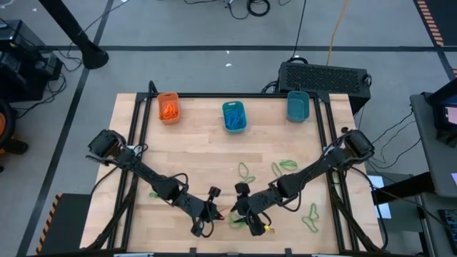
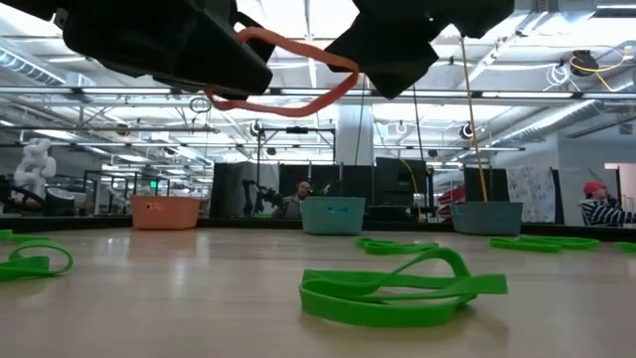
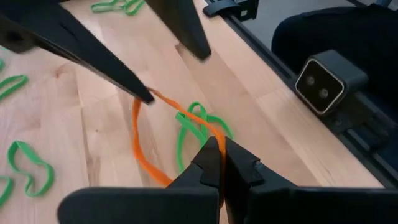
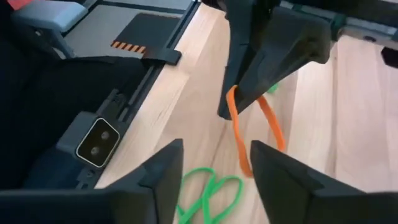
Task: Sort rubber bands into baskets
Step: Put the orange rubber band into the orange bin
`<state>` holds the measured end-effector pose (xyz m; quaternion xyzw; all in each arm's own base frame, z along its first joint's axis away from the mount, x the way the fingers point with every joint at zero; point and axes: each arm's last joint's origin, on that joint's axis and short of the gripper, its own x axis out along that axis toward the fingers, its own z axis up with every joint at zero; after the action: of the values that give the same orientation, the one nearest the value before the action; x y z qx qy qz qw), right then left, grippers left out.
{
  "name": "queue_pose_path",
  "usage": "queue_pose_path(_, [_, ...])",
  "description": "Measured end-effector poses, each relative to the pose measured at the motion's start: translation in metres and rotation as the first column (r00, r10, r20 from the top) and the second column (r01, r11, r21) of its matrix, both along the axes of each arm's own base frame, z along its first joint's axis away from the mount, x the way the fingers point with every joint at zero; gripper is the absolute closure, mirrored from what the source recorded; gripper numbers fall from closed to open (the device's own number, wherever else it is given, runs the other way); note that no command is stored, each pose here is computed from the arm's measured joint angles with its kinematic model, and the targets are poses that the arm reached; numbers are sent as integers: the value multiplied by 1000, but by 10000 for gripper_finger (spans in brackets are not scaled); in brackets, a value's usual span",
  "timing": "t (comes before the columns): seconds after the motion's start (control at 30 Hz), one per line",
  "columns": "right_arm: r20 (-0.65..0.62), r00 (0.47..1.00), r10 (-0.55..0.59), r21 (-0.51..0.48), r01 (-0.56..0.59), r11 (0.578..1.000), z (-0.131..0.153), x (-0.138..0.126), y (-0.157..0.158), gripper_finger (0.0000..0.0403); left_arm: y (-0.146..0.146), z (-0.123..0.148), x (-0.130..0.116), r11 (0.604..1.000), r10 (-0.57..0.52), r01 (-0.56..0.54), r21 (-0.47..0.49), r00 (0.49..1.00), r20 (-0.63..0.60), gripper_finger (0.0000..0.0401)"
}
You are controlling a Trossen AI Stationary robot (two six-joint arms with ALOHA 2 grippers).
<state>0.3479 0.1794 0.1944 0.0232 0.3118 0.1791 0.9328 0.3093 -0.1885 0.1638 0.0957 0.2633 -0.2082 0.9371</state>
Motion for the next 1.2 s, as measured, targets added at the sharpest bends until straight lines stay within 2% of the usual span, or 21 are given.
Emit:
queue_pose_path(0.13, [-22, 1000, 8, -28, -8, 1000, -2, -2, -2, 201, 6, 9, -8, 1000, 16, -15, 26, 998, -65, 400])
queue_pose_path(0.37, [-32, 997, -72, -188, 65, 980, -7, -3, -10, 191, 51, 46, -32, 971, 190, -161, 178, 968, -164, 400])
queue_pose_path(0.5, [-5, 997, -75, -236, 71, 969, -7, 2, -20, 191, 87, 64, -45, 941, 295, -244, 232, 931, -216, 401])
queue_pose_path(0.67, [-7, 996, -94, -281, 88, 956, -11, 9, -42, 191, 137, 83, -63, 887, 439, -364, 285, 857, -271, 401])
queue_pose_path(0.77, [-20, 993, -117, -301, 106, 948, -16, 11, -56, 191, 169, 93, -77, 840, 528, -442, 314, 800, -286, 401])
queue_pose_path(0.87, [-16, 992, -123, -322, 112, 940, -16, 15, -68, 191, 204, 103, -89, 775, 625, -540, 327, 731, -274, 401])
queue_pose_path(1.03, [-28, 995, -95, -341, 80, 937, -17, 20, -88, 191, 264, 107, -115, 606, 795, -703, 373, 534, -286, 401])
queue_pose_path(1.2, [-53, 991, -125, -377, 97, 921, -11, 18, -110, 191, 315, 99, -139, 507, 849, -782, 362, 379, -369, 401])
